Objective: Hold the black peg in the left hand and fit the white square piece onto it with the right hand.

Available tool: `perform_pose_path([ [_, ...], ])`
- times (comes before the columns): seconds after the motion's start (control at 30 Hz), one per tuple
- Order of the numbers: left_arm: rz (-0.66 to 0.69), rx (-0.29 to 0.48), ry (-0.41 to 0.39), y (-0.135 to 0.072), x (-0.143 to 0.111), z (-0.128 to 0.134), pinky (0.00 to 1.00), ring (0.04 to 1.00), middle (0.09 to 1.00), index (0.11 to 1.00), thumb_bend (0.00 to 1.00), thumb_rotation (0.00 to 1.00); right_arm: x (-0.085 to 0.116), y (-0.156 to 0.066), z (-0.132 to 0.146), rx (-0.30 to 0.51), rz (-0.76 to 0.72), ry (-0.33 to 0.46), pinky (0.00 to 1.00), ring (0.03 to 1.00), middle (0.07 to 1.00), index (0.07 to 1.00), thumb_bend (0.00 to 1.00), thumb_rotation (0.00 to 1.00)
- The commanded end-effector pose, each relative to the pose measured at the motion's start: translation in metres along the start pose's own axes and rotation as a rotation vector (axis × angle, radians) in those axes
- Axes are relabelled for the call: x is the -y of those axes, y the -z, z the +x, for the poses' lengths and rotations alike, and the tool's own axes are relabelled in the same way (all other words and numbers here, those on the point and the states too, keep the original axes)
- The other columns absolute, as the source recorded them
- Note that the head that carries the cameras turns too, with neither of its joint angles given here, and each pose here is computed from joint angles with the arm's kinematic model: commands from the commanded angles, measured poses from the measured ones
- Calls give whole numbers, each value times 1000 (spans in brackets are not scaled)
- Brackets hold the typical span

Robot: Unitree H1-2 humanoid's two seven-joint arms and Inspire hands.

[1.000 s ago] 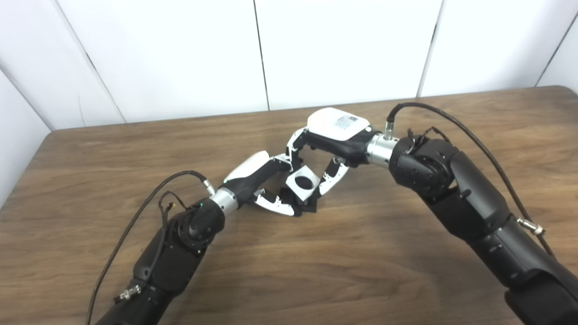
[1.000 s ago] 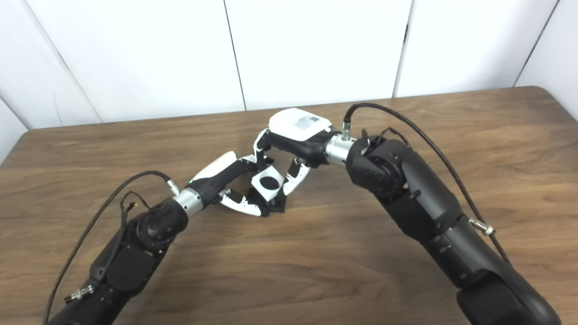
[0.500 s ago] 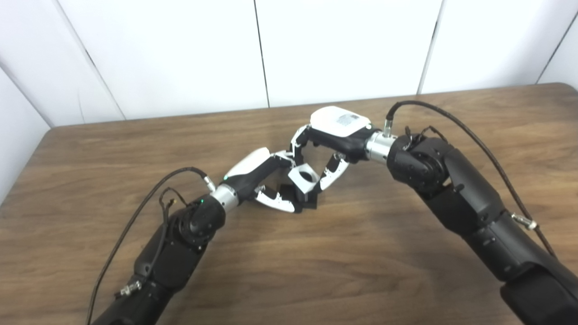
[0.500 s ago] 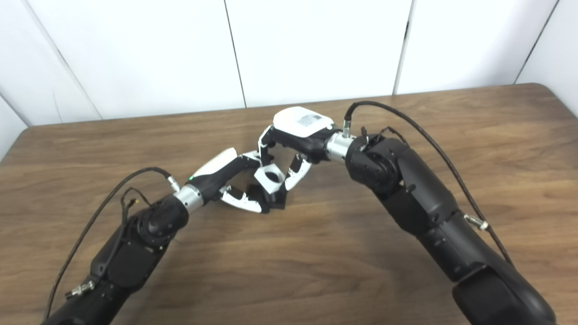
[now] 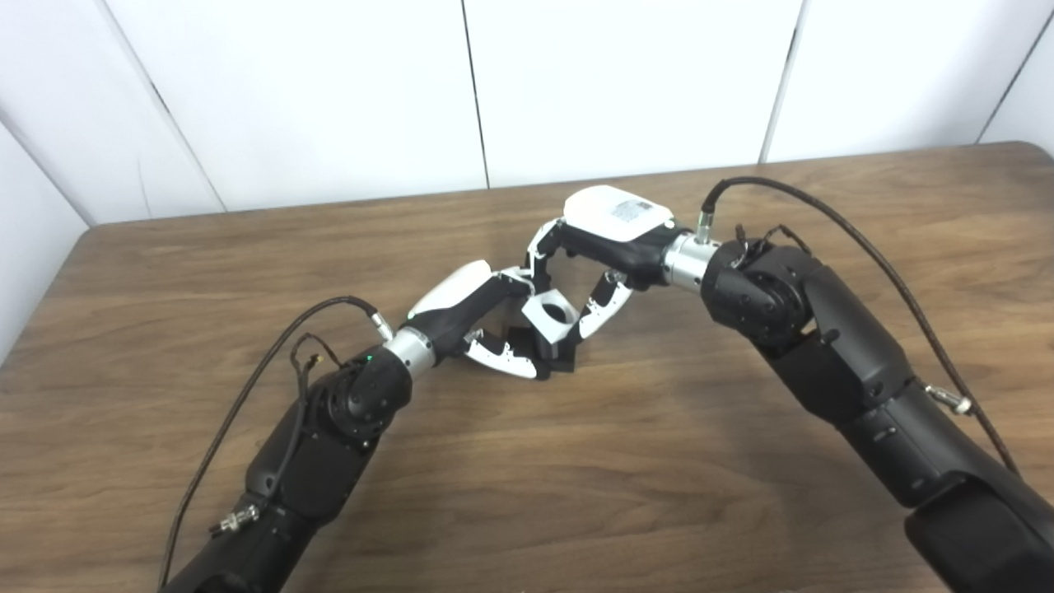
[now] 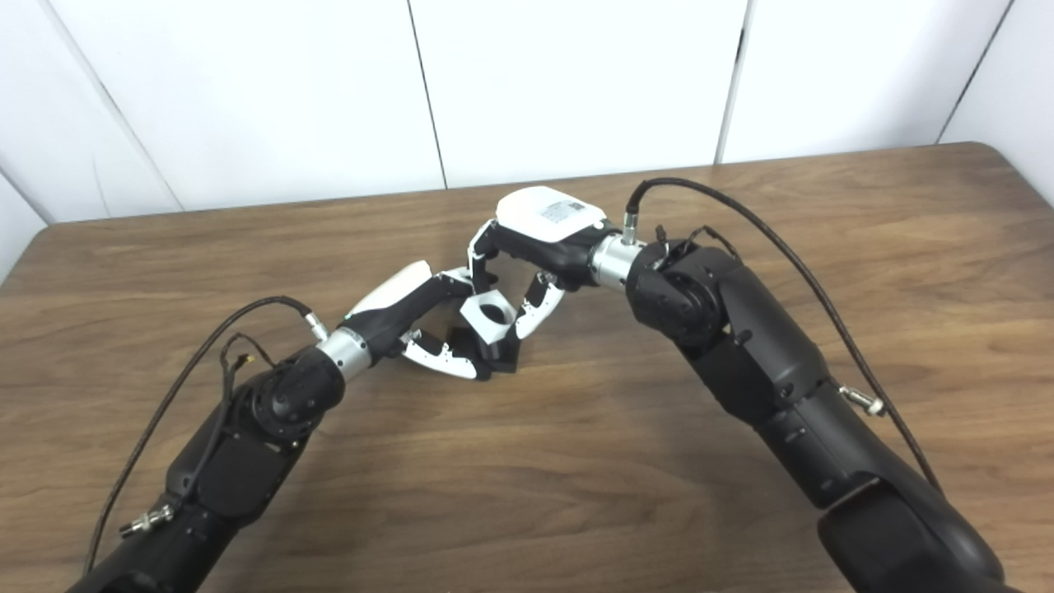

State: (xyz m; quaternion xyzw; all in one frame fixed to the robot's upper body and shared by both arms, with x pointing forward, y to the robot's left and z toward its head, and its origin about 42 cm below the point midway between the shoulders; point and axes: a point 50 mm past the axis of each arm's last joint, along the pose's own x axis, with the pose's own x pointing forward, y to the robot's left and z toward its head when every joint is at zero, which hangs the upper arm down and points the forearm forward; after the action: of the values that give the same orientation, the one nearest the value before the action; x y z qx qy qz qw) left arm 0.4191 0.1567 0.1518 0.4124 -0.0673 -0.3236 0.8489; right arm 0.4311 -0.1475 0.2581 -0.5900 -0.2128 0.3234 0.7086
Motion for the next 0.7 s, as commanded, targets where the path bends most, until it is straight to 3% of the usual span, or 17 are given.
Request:
perform_pose_path([
  [0.0,12,-92,104,11,27,-2,962,966,914,492,522,76,12,-11,10,31,-13,48,620,732,728,482,519,134],
  [0.67,19,-91,108,12,28,-2,957,967,915,492,521,77,18,-6,4,18,-22,18,638,741,751,492,521,148],
])
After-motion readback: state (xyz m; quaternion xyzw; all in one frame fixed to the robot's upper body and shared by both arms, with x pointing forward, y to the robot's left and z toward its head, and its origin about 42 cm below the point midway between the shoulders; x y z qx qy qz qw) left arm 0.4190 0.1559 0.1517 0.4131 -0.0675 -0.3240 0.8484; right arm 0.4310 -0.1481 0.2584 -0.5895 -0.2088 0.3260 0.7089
